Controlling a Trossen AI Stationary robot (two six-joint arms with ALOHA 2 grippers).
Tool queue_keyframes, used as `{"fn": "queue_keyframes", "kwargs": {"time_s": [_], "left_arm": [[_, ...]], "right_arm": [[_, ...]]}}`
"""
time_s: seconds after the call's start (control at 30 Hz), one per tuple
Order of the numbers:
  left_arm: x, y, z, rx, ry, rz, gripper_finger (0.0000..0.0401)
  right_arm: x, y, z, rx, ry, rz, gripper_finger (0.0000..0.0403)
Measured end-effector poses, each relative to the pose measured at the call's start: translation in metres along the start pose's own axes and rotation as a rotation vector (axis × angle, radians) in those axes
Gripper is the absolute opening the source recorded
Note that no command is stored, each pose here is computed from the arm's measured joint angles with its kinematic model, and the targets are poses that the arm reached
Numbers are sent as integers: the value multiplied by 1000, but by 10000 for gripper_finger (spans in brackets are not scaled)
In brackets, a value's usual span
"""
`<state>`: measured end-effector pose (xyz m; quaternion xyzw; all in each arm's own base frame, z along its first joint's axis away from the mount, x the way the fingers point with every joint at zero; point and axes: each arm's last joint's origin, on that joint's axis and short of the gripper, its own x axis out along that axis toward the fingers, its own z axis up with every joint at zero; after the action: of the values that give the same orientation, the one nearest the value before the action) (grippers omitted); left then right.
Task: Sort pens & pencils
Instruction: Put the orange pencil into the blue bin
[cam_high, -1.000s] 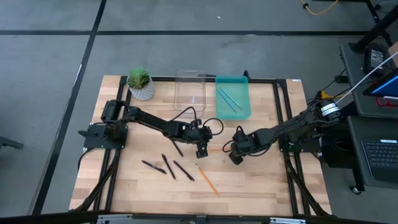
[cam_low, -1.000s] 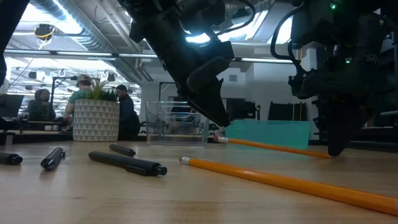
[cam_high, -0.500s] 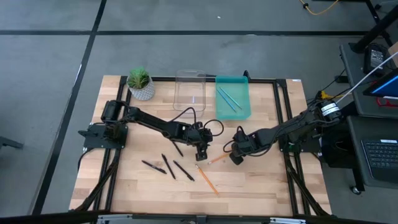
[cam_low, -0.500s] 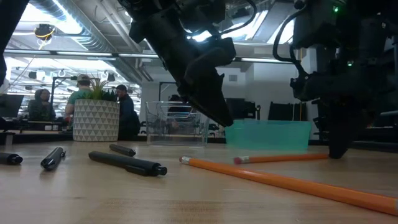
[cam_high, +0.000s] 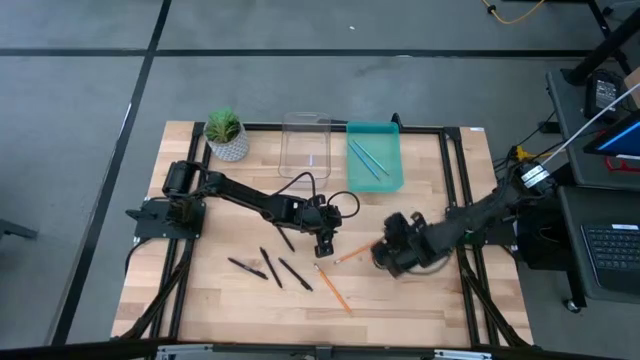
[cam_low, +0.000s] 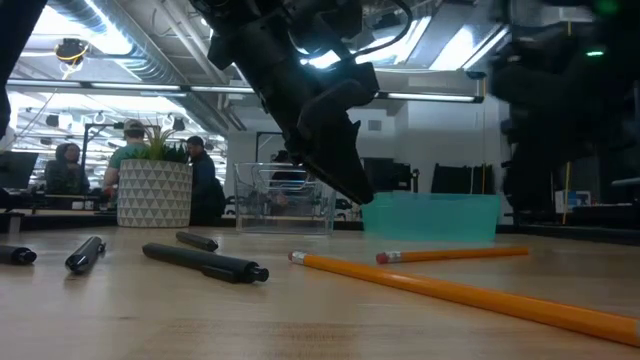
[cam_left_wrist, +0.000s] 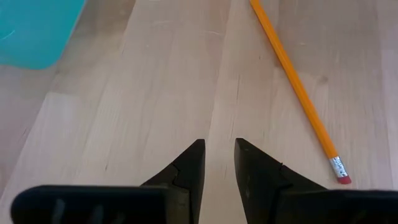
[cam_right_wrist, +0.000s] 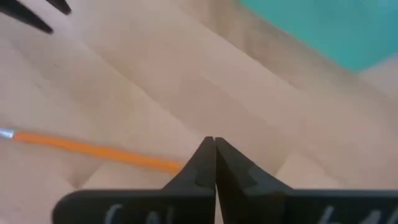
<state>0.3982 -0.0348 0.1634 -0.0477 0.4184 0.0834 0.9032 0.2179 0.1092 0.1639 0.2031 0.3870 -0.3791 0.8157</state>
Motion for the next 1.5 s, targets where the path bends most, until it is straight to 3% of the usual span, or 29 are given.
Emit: {"fn": "queue_keyframes", "kwargs": {"time_s": [0.17, 0.3, 0.43, 0.67, 1.5], "left_arm": [[0, 0, 0, -1, -5, -1, 80], [0, -1, 1, -2, -11, -3, 80], [-1, -3, 1, -7, -19, -5, 80], [-1, -3, 1, -7, -23, 10, 80], [-1, -3, 1, -16, -23, 14, 80]], "right_arm": [[8, -4, -31, 89, -96, 71, 0], [18, -6, -45, 43, -252, 78, 0], [24, -6, -61, -39, -304, 69, 0], [42, -8, -87, -37, -418, 65, 0], [66, -9, -105, -6, -492, 41, 0]]}}
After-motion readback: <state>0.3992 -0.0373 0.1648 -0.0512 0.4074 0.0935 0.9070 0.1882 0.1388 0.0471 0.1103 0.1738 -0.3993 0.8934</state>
